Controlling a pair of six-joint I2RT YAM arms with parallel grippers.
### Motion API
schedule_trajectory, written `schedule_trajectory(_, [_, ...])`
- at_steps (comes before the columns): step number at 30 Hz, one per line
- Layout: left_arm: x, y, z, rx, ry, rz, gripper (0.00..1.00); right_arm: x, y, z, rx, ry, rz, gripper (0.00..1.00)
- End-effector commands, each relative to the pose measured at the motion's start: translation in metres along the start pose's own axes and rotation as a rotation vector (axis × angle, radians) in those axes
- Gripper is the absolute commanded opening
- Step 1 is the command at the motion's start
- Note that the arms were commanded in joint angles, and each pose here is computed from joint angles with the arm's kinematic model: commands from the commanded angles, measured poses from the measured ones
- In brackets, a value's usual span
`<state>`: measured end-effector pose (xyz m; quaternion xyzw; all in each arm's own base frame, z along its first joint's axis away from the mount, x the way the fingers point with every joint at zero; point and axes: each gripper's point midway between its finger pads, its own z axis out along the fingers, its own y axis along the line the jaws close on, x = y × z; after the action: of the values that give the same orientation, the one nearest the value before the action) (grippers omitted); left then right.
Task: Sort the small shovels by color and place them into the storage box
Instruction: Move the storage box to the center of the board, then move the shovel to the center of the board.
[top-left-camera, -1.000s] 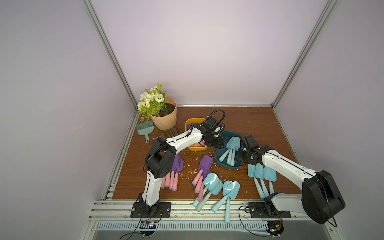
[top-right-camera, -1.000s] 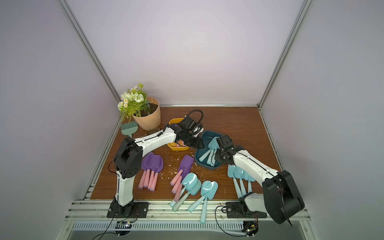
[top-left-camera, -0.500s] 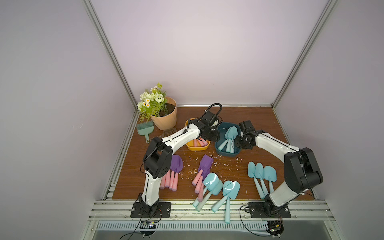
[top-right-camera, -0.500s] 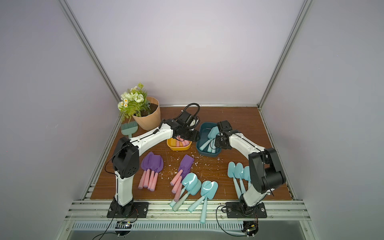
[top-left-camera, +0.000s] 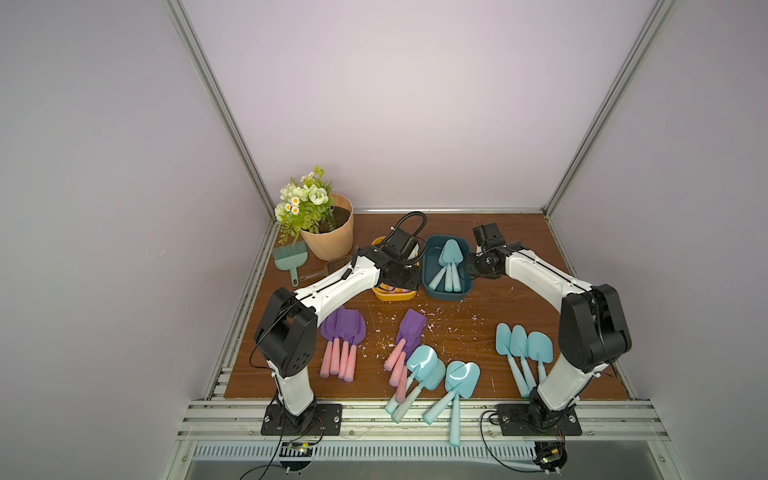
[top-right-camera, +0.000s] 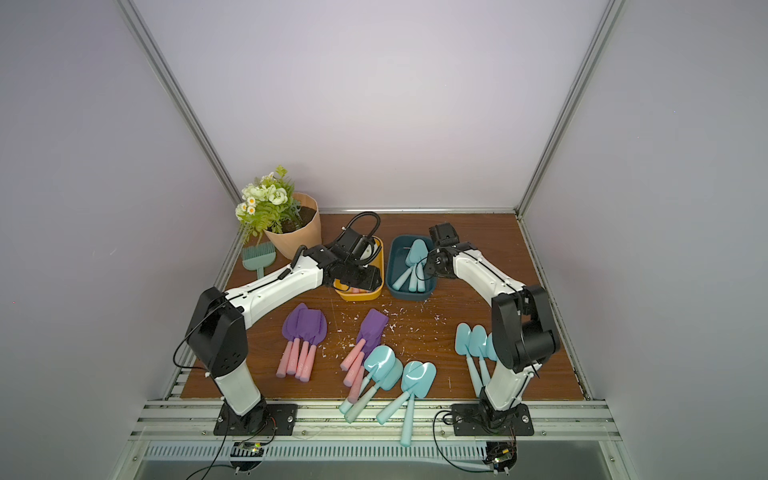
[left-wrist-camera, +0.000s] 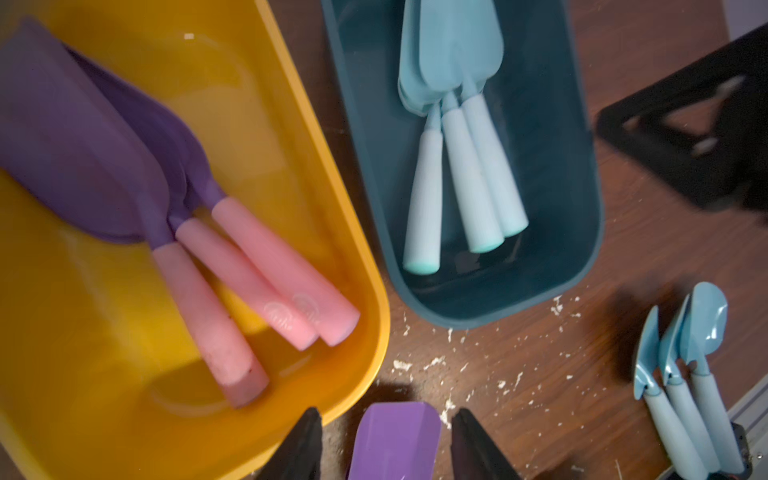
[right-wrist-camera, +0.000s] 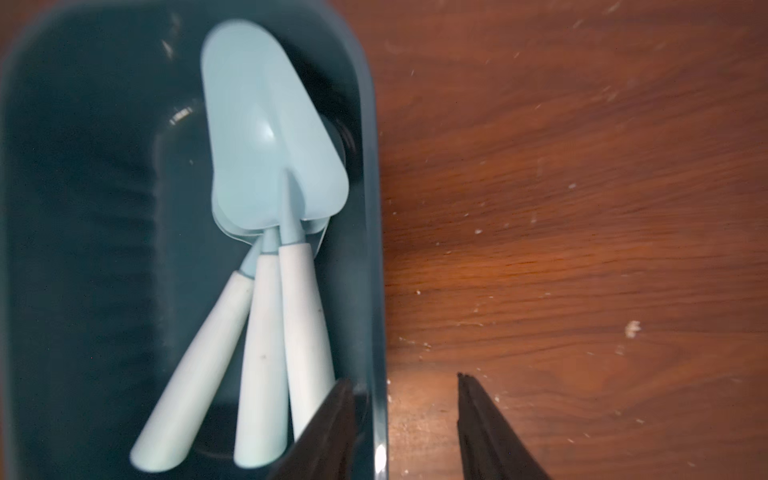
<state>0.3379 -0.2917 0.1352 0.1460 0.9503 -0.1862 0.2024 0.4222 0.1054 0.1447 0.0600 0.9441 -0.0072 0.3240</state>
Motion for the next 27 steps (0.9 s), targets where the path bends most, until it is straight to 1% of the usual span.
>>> schedule_trajectory(1, [0.008, 0.012, -0.007, -0.04, -0.008, -0.016, 0.53, -0.031, -0.01, -0.075, 0.006, -0.154, 0.021, 0.46])
schedule_trajectory(3, [0.012, 0.014, -0.01, -0.04, -0.013, -0.024, 0.53, -0.013, -0.003, -0.096, -0.038, -0.135, 0.027, 0.46])
schedule_trajectory(5, [0.012, 0.013, -0.012, -0.031, -0.029, -0.032, 0.53, 0.019, 0.002, -0.11, -0.049, -0.077, 0.032, 0.45])
schedule_trajectory(7, [0.009, 0.012, -0.015, -0.024, -0.048, -0.042, 0.53, 0.065, 0.009, -0.118, -0.054, 0.006, 0.032, 0.45])
schedule_trajectory(10, [0.006, 0.01, -0.016, -0.014, -0.065, -0.053, 0.53, 0.131, 0.011, -0.127, -0.042, 0.103, 0.066, 0.45])
schedule_trajectory(14, [0.002, 0.008, -0.015, -0.004, -0.069, -0.053, 0.53, 0.192, 0.011, -0.134, -0.047, 0.206, 0.075, 0.44])
schedule_trajectory(18, [0.0, 0.005, -0.011, 0.007, -0.06, -0.04, 0.53, 0.234, 0.014, -0.137, -0.05, 0.301, 0.039, 0.44])
schedule_trajectory(21, [0.0, 0.004, -0.007, 0.012, -0.049, -0.032, 0.53, 0.262, 0.011, -0.13, -0.04, 0.364, 0.009, 0.45])
schedule_trajectory(22, [0.001, 0.004, -0.005, 0.015, -0.045, -0.029, 0.53, 0.269, 0.013, -0.127, -0.058, 0.382, 0.017, 0.45])
schedule_trajectory(25, [0.002, 0.002, -0.001, 0.026, -0.032, -0.029, 0.53, 0.284, 0.027, -0.124, -0.174, 0.422, 0.061, 0.45])
schedule_trajectory(27, [0.002, 0.001, 0.0, 0.03, -0.026, -0.031, 0.53, 0.294, 0.026, -0.123, -0.198, 0.449, 0.088, 0.45])
